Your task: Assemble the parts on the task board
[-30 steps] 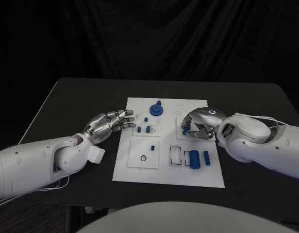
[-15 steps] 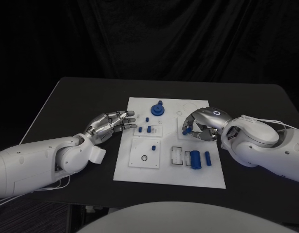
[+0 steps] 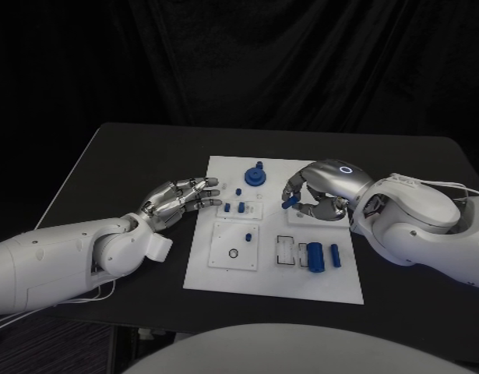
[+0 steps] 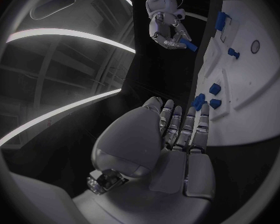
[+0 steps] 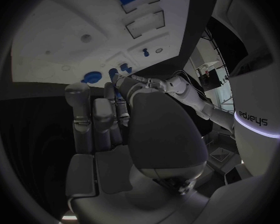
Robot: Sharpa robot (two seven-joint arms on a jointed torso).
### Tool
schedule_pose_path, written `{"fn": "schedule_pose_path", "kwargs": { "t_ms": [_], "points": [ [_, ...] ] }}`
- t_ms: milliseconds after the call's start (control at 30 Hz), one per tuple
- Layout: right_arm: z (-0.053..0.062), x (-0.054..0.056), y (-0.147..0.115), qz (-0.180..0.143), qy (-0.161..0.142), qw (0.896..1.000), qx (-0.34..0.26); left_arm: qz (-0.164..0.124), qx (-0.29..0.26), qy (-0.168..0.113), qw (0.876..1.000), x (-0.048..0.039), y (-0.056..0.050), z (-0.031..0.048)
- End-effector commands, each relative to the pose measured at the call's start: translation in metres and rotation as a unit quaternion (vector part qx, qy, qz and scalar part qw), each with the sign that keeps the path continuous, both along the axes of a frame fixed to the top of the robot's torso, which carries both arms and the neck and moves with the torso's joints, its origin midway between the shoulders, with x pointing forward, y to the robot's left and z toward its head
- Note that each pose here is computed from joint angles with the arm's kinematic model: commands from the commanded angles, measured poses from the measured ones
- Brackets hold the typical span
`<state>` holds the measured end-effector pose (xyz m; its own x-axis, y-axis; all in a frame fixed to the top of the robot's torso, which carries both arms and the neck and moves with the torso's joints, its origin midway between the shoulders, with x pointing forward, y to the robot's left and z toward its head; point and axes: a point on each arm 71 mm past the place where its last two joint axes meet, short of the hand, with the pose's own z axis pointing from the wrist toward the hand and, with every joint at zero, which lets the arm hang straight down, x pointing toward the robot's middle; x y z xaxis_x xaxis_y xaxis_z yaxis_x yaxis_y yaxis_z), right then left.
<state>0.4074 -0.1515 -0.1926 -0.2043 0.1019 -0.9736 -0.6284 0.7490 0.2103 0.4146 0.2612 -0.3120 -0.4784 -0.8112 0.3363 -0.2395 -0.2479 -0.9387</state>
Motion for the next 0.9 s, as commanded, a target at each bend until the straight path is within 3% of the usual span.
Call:
{"fn": "schedule_pose_path", "kwargs": {
  "t_ms": [33,233,567,900],
  "points": [
    [-0.003,-0.006,0.015,0.02,0.02,0.999,-0.02,-0.002,-0.009,-0.001,1.0,-0.0002,-0.002,0.0001],
    [-0.011,-0.012,0.046,0.062,0.034,0.997,-0.037,-0.004,-0.009,0.0,1.0,0.0002,-0.004,-0.0005],
    [-0.022,-0.016,0.091,0.125,0.011,0.99,-0.061,-0.006,-0.01,0.0,1.0,0.0004,-0.005,-0.0008],
    [-0.04,-0.028,0.118,0.159,0.026,0.985,-0.068,-0.005,-0.011,-0.001,1.0,0.0001,-0.006,-0.0004]
  ]
}}
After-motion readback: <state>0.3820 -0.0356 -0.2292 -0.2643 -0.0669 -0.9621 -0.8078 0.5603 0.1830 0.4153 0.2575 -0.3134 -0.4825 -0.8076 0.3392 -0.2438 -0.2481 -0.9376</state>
